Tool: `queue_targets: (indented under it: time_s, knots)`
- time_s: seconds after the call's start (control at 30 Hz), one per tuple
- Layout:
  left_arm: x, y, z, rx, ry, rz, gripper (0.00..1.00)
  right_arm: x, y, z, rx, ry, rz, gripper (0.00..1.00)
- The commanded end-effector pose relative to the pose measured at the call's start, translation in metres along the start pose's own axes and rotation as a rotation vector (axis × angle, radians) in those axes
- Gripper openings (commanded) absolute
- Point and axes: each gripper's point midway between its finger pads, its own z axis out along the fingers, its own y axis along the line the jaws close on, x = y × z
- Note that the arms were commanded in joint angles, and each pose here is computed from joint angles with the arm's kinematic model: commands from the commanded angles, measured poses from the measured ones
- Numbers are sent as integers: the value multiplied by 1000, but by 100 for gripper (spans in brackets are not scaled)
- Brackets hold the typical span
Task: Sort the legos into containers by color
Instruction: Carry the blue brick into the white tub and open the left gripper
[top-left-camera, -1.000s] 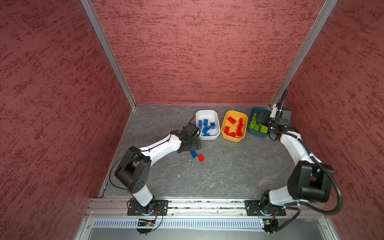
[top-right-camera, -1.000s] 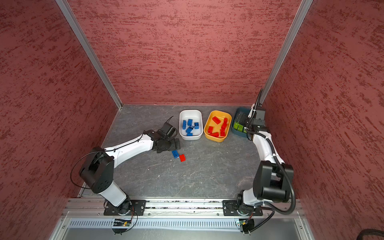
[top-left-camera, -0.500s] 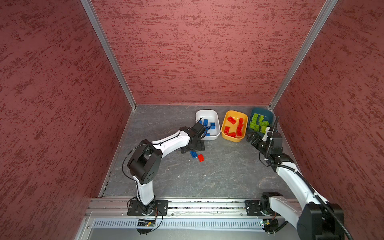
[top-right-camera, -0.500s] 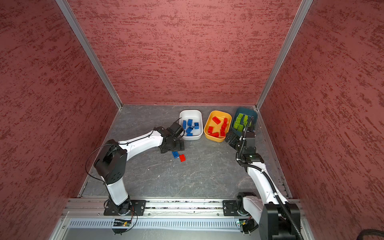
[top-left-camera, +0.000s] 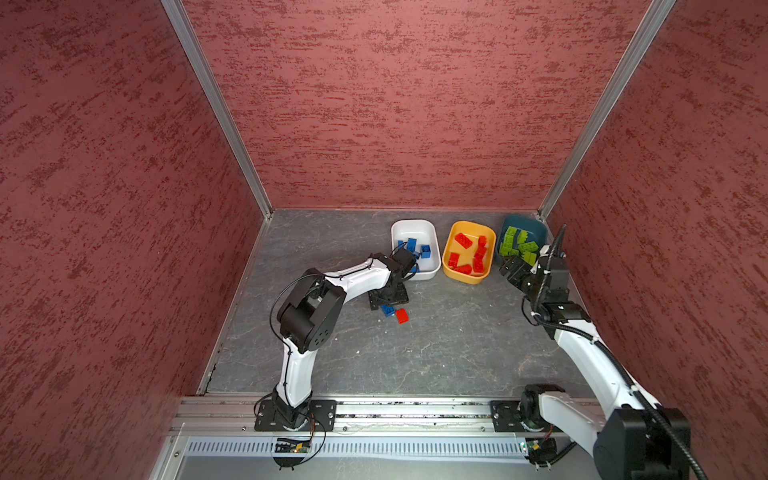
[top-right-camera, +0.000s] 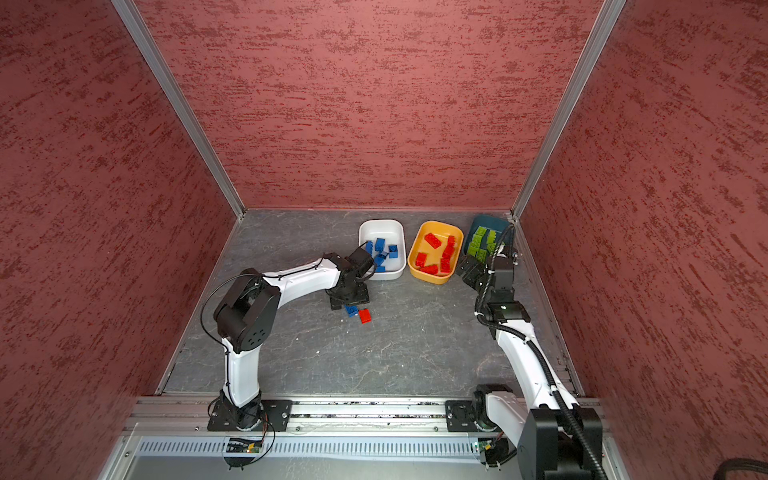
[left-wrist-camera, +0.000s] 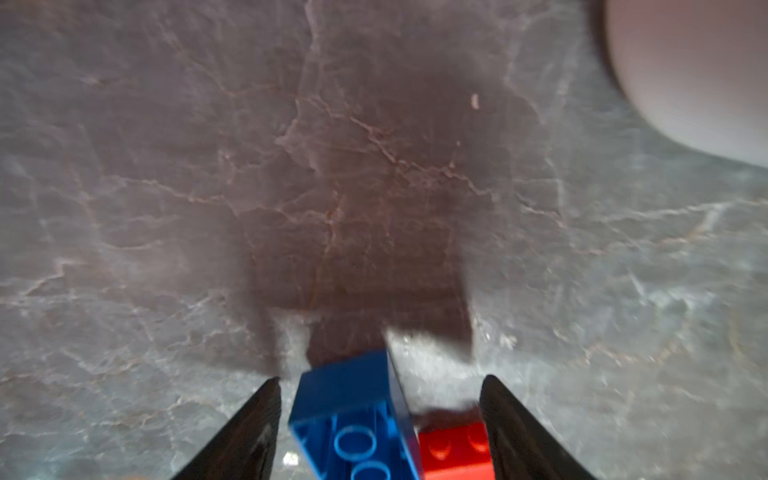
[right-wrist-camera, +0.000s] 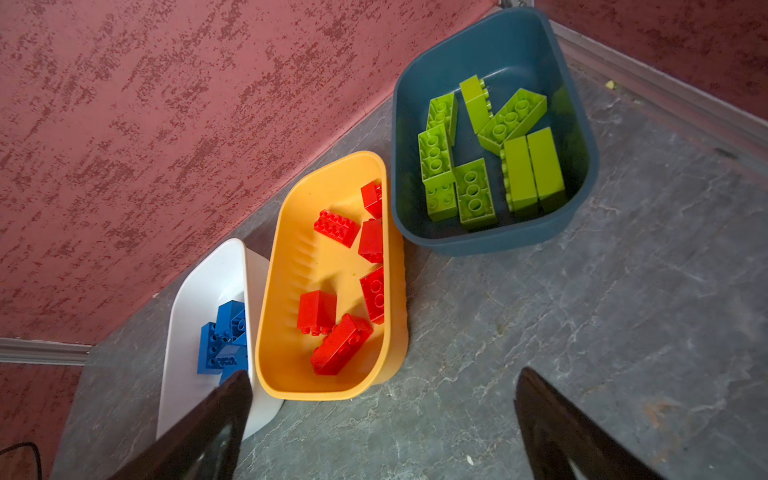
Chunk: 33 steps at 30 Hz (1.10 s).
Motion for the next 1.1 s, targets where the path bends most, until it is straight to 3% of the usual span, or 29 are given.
queue_targets:
  time_s: [0.0, 0.17, 0.33, 0.47, 0.67, 0.8, 1.07]
  knots:
    - [-1, 8, 4, -48, 14, -34, 70, -18, -9, -13, 73, -75, -74, 99]
    - [-1, 3, 5, -25, 12, -27, 48, -29, -21, -30, 151, -135, -172, 99]
    - [-4, 2, 0, -19, -9, -25, 34, -29, -32, -38, 188, -170, -196, 99]
    - [-6, -2, -6, 16, -37, -15, 31, -27, -42, -33, 234, -173, -159, 99]
    - [-11, -5, -18, 65, -90, -9, 30, -20, -29, -21, 157, -131, -135, 99]
    - [-17, -11, -36, 116, -131, 2, 26, -14, -9, -16, 30, -116, -151, 99]
    - [-44, -31, -87, 223, -267, 91, 26, -8, -17, -14, 47, -120, -122, 99]
